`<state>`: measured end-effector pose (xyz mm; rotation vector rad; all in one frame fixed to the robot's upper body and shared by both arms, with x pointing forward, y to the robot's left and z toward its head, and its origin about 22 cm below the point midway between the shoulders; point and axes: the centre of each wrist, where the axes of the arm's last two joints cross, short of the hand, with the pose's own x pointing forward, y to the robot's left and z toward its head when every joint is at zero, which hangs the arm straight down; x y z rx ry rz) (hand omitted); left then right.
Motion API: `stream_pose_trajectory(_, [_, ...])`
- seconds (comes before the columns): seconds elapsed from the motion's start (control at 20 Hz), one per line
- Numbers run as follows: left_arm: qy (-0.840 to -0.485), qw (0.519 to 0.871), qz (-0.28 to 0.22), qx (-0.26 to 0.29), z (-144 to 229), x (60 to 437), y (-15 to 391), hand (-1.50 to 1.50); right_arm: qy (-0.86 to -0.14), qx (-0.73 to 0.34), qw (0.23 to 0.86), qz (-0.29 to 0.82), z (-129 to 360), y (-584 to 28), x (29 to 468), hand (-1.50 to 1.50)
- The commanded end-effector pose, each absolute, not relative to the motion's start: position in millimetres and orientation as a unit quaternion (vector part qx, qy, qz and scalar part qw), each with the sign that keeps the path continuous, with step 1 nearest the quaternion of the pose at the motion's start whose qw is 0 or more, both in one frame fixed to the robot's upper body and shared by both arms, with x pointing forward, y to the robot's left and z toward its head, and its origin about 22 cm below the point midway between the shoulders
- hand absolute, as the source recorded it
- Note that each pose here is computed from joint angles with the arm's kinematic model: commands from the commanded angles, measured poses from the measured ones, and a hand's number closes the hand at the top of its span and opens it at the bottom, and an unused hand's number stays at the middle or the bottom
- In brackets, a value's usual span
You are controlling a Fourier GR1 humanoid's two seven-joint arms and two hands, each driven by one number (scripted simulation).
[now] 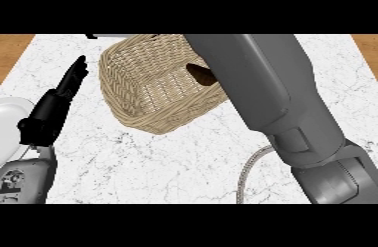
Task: Pick the croissant from the placemat and place it in the basket
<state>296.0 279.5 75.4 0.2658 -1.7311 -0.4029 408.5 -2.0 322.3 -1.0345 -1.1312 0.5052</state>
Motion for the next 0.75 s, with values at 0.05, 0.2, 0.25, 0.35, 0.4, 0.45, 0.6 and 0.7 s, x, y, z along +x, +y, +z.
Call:
stream_pose_trajectory(0.05, [-0.749,0.627,-0.17,0.128,75.3,293.9,287.0,0.0,-0.548,-0.439,0.711,0.037,343.7,-17.9,404.1,-1.5])
stream_pose_trajectory(0.2, [-0.746,0.632,-0.165,0.131,75.5,289.0,290.9,0.0,-0.566,-0.456,0.685,-0.039,355.9,-27.1,399.7,-1.5])
stream_pose_trajectory(0.25, [-0.748,0.63,-0.162,0.133,67.5,287.5,292.0,0.0,-0.582,-0.455,0.671,-0.066,350.3,-30.1,399.9,-1.5])
stream_pose_trajectory(0.35, [-0.741,0.636,-0.166,0.136,68.0,285.0,296.4,0.0,-0.58,-0.455,0.667,-0.109,362.4,-53.8,399.9,-1.5])
stream_pose_trajectory(0.4, [-0.745,0.635,-0.158,0.131,62.6,281.8,289.7,0.0,-0.574,-0.463,0.666,-0.112,348.4,-47.0,399.4,-1.5])
stream_pose_trajectory(0.45, [-0.744,0.634,-0.153,0.146,74.2,289.0,298.1,0.0,-0.577,-0.465,0.656,-0.142,356.8,-64.9,401.0,-1.5])
stream_pose_trajectory(0.6, [-0.737,0.645,-0.152,0.136,63.7,275.0,304.7,0.0,-0.576,-0.475,0.64,-0.182,355.1,-74.9,391.5,-1.5])
stream_pose_trajectory(0.7, [-0.741,0.64,-0.143,0.148,63.4,278.0,307.4,0.0,-0.579,-0.475,0.632,-0.199,354.7,-88.0,382.0,-1.5])
